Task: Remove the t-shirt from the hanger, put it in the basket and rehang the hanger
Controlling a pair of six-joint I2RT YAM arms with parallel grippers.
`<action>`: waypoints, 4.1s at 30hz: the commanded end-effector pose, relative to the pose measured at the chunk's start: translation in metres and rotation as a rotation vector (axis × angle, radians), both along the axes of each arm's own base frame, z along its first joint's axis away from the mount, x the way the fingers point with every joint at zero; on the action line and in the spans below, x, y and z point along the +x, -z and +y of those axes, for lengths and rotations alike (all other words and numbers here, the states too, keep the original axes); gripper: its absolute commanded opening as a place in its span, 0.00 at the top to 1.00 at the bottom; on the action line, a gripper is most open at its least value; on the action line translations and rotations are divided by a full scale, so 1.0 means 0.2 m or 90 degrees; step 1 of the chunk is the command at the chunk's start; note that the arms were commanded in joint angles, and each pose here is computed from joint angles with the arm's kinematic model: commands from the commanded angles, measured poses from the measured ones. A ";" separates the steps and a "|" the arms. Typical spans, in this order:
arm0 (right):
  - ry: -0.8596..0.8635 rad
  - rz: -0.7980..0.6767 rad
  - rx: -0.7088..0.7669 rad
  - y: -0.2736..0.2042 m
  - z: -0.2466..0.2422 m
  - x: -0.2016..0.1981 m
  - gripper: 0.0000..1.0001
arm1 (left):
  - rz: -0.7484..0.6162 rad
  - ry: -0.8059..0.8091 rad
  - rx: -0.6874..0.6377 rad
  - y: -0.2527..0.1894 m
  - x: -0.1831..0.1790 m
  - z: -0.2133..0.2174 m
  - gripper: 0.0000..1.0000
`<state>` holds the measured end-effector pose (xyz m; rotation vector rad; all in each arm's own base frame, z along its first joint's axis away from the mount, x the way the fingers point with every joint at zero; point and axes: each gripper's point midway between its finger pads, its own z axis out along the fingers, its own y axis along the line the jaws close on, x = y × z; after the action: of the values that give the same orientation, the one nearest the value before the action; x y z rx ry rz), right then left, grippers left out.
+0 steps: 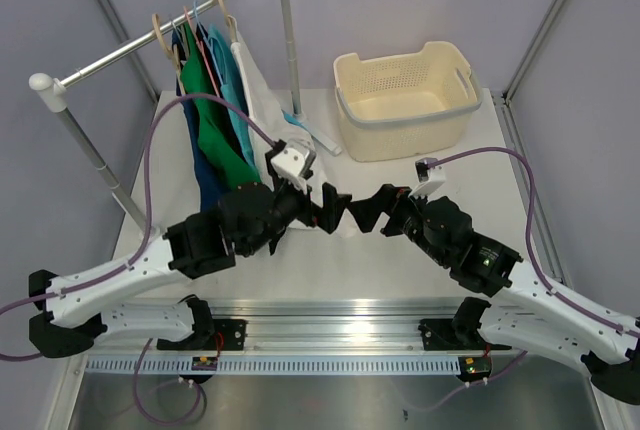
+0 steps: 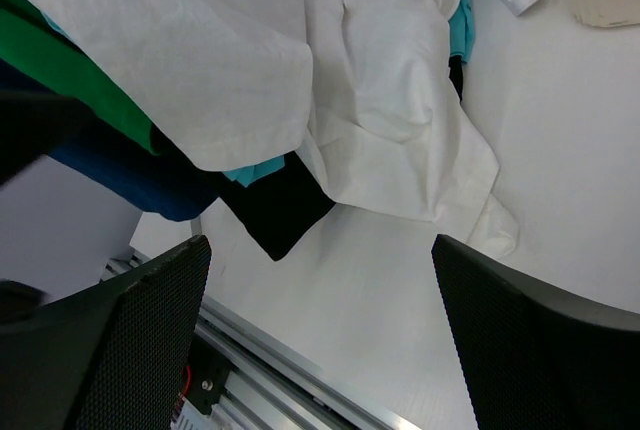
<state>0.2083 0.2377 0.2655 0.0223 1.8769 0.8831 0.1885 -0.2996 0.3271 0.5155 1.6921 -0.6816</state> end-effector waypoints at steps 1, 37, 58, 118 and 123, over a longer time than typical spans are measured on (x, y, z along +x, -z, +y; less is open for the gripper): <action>-0.028 -0.022 0.050 -0.12 0.04 -0.03 0.00 | -0.016 -0.082 0.002 -0.33 0.06 0.13 0.02; -0.061 0.019 0.046 -0.06 0.11 -0.05 0.01 | -0.078 -0.608 0.157 -0.48 0.78 0.80 0.19; -0.083 0.030 0.046 -0.06 0.14 -0.07 0.01 | -0.111 -0.587 0.215 -0.60 0.89 0.75 1.00; 0.037 -0.267 -0.030 -0.56 -0.13 0.06 0.28 | 0.076 0.220 -0.007 -0.11 -0.44 0.02 1.00; 0.075 -0.270 -0.071 -0.51 -0.15 0.12 0.37 | 0.082 0.243 0.003 -0.08 -0.46 -0.02 1.00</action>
<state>0.2238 0.2203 0.3625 -0.1639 1.5415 0.7302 0.1119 -0.2836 0.3074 0.8301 1.8491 -0.8172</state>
